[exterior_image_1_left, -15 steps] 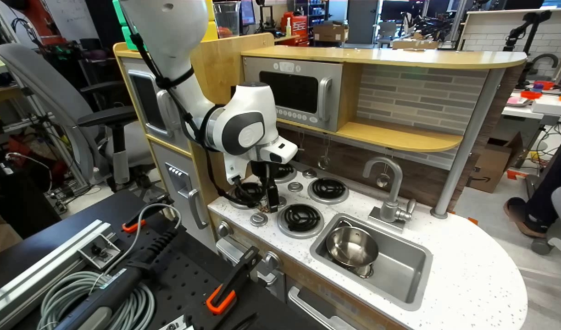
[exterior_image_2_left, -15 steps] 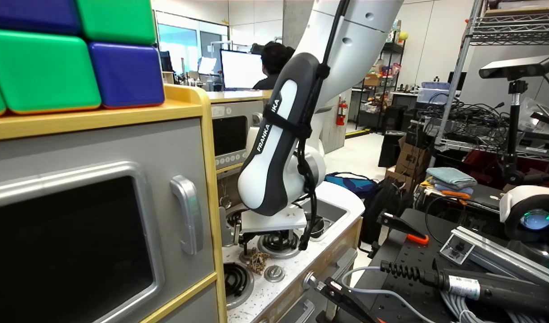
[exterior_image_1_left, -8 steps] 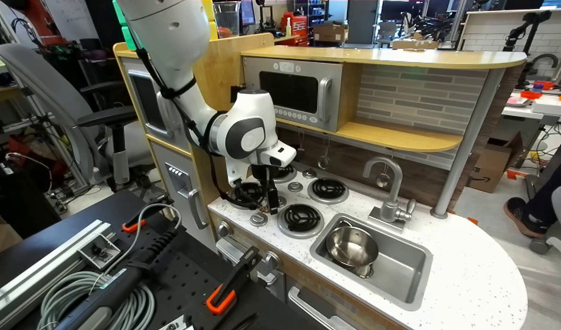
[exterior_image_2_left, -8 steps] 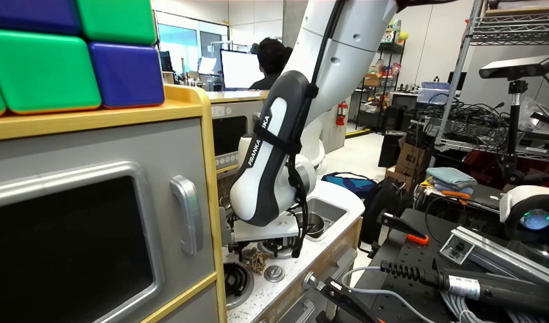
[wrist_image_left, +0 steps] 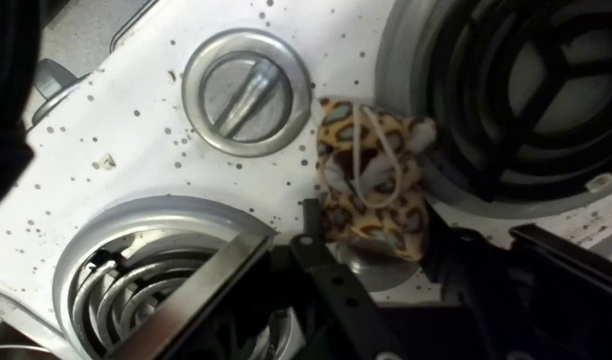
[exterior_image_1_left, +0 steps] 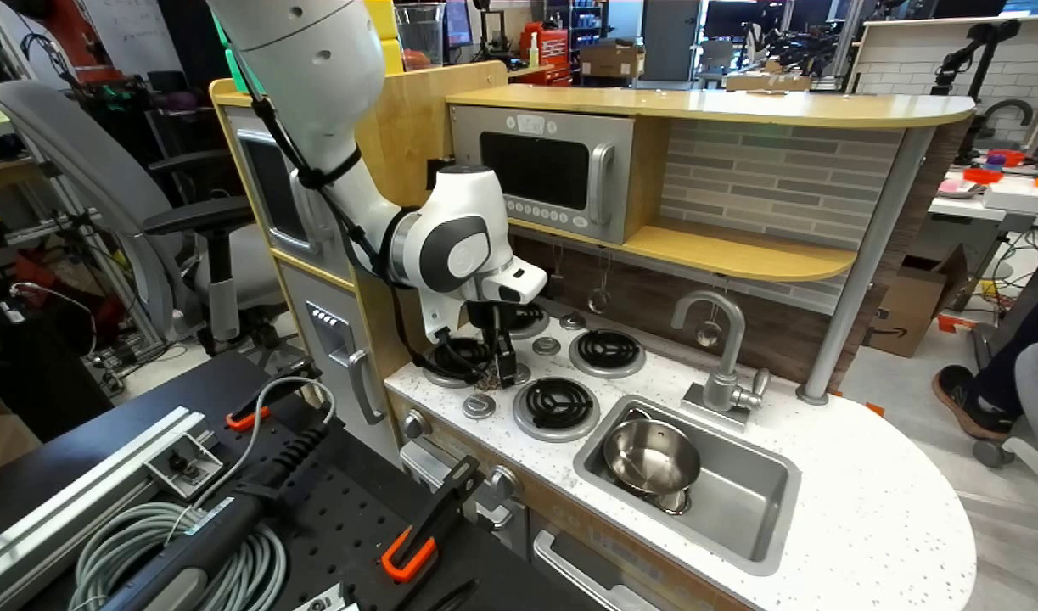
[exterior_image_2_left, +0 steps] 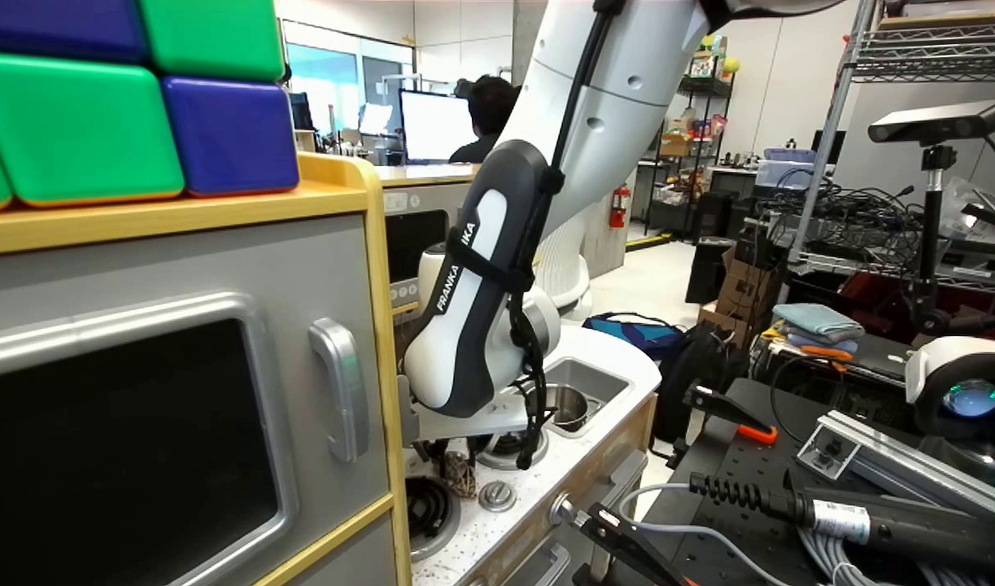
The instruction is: Pick up the plush toy from the stove and put it inside the silver pot in the sink
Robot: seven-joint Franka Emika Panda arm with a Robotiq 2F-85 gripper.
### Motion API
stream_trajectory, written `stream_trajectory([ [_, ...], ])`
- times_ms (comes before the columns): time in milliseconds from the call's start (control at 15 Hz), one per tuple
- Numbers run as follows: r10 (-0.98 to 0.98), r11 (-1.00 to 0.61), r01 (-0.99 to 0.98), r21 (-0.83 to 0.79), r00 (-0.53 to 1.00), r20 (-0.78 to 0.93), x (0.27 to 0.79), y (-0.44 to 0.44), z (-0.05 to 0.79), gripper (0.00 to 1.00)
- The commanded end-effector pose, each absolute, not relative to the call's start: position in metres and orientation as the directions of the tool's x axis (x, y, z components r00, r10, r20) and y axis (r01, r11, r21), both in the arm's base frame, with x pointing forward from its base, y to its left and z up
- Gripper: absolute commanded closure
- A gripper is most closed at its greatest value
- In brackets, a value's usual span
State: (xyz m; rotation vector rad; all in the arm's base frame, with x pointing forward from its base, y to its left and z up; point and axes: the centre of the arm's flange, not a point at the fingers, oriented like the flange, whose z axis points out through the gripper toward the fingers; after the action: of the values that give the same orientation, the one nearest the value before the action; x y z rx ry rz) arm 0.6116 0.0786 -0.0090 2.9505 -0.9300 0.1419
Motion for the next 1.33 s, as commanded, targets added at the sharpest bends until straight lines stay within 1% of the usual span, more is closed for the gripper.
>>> stream_trajectory([
  [0, -0.636, -0.771, -0.637, -0.016, 0.768, 0.078, 0.627, 0.066, -0.001, 0.87],
  [67, -0.654, -0.756, -0.654, -0.027, 0.753, 0.073, 0.629, 0.063, 0.001, 0.94],
  [133, -0.673, -0.739, -0.673, -0.031, 0.737, 0.058, 0.631, 0.059, 0.005, 0.98],
  [200, -0.693, -0.721, -0.691, -0.041, 0.720, 0.049, 0.632, 0.052, 0.011, 0.95],
  [333, -0.731, -0.682, -0.730, -0.040, 0.681, 0.047, 0.636, 0.030, 0.024, 1.00],
  [467, -0.765, -0.643, -0.766, -0.001, 0.642, 0.055, 0.635, 0.014, 0.030, 0.98],
  [667, -0.823, -0.562, -0.826, 0.037, 0.564, 0.069, 0.633, -0.006, 0.030, 0.98],
  [1000, -0.887, -0.417, -0.907, 0.064, 0.421, 0.188, 0.638, -0.092, 0.047, 0.98],
  [1267, -0.912, -0.316, -0.944, 0.095, 0.330, 0.245, 0.639, -0.124, 0.034, 0.98],
])
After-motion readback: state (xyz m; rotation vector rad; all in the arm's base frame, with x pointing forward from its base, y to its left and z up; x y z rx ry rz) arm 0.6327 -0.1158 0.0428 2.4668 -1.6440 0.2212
